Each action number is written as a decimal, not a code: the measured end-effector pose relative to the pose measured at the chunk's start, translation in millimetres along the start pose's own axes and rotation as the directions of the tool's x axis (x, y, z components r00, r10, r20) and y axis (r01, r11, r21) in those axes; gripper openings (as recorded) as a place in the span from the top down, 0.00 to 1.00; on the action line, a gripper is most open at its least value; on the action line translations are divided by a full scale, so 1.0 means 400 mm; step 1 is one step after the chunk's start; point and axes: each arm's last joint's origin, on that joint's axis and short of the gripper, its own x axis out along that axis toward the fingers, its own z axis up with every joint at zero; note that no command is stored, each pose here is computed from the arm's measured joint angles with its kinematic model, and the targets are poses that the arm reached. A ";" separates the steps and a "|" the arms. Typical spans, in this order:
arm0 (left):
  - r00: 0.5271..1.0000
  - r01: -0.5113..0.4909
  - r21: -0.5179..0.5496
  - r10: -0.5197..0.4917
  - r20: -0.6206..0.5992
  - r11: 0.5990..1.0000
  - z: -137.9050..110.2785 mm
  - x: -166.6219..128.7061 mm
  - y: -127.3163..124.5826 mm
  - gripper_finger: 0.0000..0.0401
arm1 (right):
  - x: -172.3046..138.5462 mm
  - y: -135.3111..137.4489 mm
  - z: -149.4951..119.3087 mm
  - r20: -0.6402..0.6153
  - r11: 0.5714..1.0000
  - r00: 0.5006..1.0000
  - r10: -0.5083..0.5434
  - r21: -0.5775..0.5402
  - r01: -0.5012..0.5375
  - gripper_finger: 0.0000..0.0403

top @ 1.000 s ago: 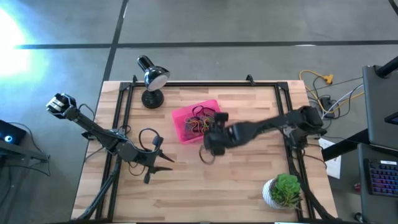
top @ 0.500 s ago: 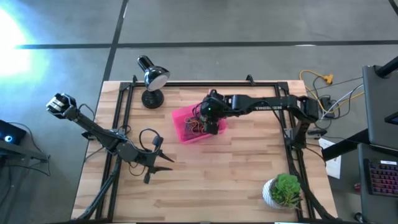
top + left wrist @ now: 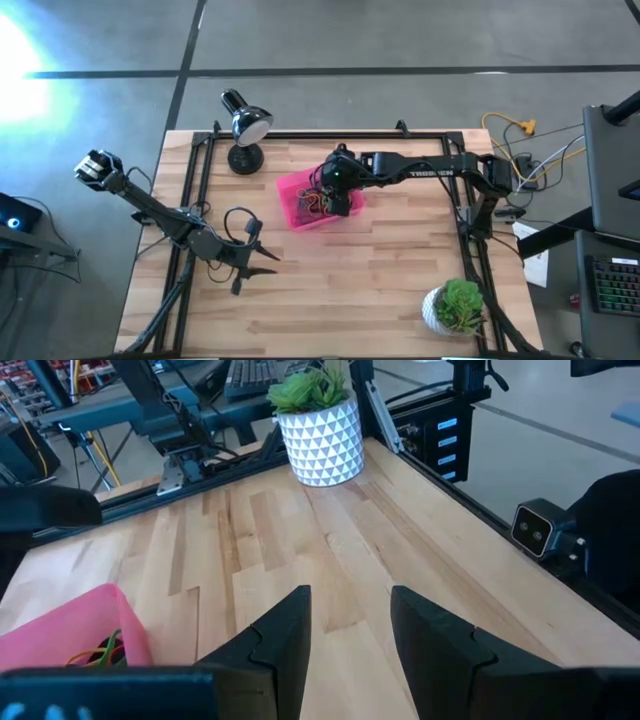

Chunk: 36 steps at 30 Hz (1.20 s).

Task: Pick and place rubber bands into bin
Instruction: Return to Home Position

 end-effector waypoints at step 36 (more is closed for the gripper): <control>0.837 -0.539 0.096 0.521 0.167 0.837 0.027 -0.072 0.120 0.69 | -0.391 0.111 -0.330 0.740 0.991 0.660 0.130 -0.069 -0.117 0.61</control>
